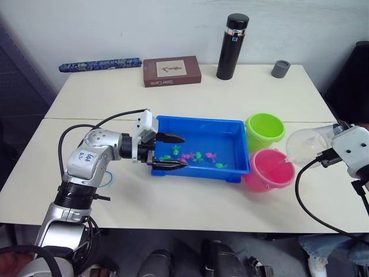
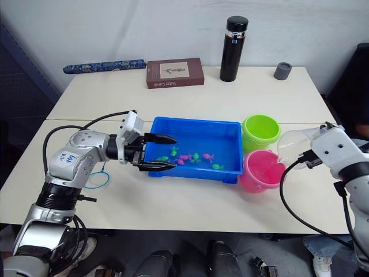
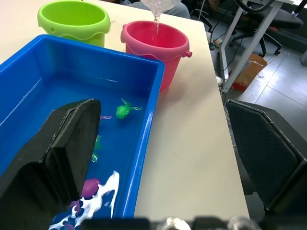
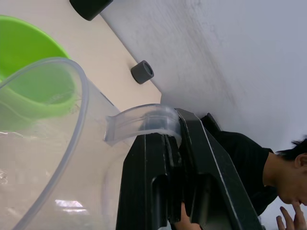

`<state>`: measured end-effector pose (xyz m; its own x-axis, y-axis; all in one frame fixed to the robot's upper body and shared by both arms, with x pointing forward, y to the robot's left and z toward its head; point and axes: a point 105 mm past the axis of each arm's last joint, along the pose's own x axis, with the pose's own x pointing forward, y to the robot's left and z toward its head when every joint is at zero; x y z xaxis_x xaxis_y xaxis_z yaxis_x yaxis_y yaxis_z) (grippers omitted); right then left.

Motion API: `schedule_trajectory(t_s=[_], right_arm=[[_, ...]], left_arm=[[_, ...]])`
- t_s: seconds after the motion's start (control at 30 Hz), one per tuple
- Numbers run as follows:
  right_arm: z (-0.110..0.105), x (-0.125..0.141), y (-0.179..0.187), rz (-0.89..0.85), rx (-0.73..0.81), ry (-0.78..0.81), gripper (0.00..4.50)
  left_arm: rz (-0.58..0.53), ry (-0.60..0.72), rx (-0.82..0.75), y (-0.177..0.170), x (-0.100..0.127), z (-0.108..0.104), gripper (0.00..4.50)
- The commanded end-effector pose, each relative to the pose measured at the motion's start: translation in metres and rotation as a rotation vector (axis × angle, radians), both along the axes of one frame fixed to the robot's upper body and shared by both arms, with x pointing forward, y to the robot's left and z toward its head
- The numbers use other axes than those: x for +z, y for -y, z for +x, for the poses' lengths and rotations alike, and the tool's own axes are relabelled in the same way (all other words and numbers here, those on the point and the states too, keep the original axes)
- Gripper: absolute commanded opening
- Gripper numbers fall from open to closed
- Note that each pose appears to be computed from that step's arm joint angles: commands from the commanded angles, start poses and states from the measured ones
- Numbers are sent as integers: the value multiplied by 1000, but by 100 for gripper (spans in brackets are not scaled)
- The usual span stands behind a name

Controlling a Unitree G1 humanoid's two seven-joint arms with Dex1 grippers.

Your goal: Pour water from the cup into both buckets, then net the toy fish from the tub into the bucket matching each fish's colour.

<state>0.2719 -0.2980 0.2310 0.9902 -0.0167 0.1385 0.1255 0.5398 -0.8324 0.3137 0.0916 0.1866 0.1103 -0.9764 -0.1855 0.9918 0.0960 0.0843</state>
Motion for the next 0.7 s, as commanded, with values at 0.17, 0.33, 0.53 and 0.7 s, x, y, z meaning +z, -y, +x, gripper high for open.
schedule_trajectory(t_s=[0.17, 0.33, 0.53, 0.7], right_arm=[[-1, 8, -5, 0, 21, 37, 4], [2, -1, 2, 128, 2, -27, 4], [7, -5, 12, 294, -38, -59, 4], [21, 6, 18, 418, -66, 0, 4]], left_arm=[[-7, 35, -19, 4, 8, -6, 450], [-21, 25, -5, 3, 9, -6, 450], [-64, 3, 35, -2, 16, -2, 450], [-71, 0, 66, -9, 20, 1, 450]])
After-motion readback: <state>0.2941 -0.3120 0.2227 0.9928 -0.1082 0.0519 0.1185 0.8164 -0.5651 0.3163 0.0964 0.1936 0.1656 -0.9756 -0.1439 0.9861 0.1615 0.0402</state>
